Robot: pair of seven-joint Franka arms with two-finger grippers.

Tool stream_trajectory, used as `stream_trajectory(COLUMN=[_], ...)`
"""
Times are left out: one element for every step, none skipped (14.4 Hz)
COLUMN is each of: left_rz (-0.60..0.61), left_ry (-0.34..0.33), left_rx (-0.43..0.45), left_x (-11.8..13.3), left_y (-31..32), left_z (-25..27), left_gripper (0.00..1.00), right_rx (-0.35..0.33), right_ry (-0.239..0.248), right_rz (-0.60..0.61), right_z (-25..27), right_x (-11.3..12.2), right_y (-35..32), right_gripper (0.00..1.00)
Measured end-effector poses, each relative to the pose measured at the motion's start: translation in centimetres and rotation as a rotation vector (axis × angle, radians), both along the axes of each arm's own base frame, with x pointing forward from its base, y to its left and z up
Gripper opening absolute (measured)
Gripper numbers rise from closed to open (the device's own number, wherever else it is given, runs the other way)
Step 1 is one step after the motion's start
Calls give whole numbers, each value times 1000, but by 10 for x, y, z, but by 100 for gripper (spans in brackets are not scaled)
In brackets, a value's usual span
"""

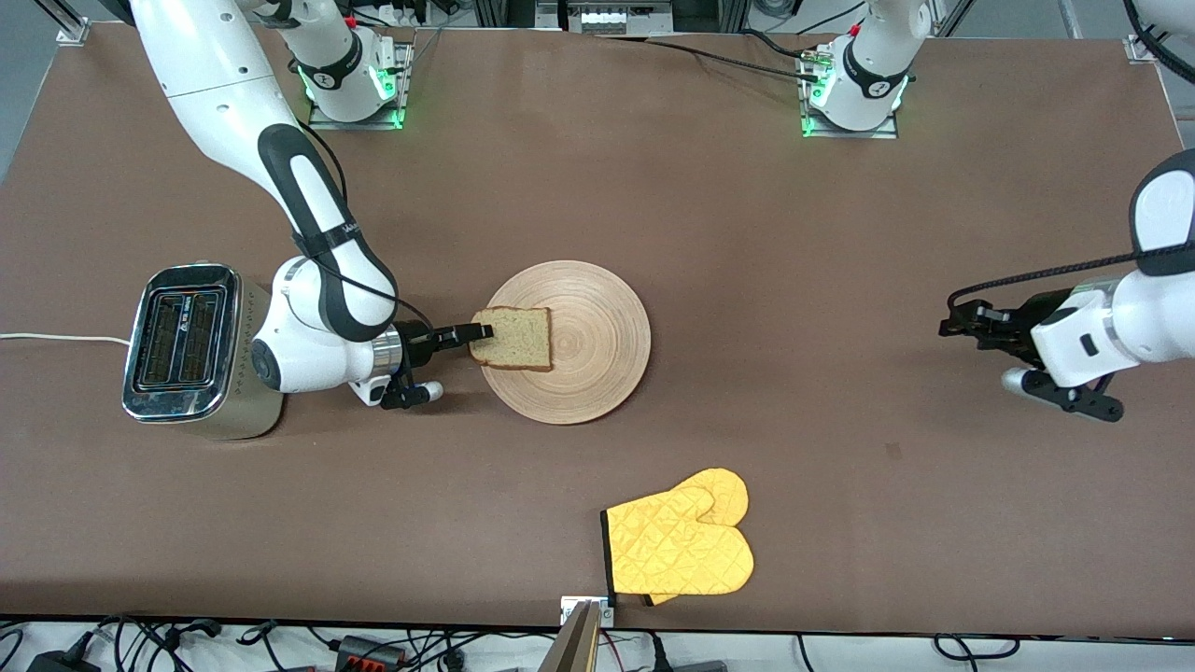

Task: Move plate and put bread in toaster
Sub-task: 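Grasp the bread slice with the right gripper while the left gripper retracts, then carry the bread with the right gripper above the toaster slot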

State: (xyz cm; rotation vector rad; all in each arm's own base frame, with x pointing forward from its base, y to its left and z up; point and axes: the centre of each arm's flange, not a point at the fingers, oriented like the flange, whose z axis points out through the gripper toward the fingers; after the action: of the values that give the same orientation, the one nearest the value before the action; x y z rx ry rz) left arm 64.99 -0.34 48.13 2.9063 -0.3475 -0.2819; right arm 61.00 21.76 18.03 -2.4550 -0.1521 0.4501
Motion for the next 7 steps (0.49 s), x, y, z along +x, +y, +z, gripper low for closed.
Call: stream_trajectory(left_rz=[-1, -4, -3, 1, 2, 2, 4], left_ry=[7, 15, 19, 19, 18, 11, -6], left_rx=[10, 20, 28, 32, 33, 32, 32], left_x=[-6, -11, -14, -15, -15, -14, -13], left_y=[-1, -1, -2, -2, -2, -2, -2], left_z=[10, 18, 23, 24, 25, 28, 36], left_gripper=[75, 85, 94, 100, 100, 100, 100], right_rx=[2, 2, 2, 2, 2, 2, 3], right_ry=[-1, -1, -1, -1, -1, -1, -3], right_rz=[0, -1, -1, -1, -1, -1, -1], right_z=[0, 0, 0, 0, 0, 0, 1], right_x=[0, 0, 0, 0, 0, 0, 1], right_y=[0, 0, 0, 0, 0, 0, 0], right_gripper=[78, 68, 56, 47, 34, 26, 26])
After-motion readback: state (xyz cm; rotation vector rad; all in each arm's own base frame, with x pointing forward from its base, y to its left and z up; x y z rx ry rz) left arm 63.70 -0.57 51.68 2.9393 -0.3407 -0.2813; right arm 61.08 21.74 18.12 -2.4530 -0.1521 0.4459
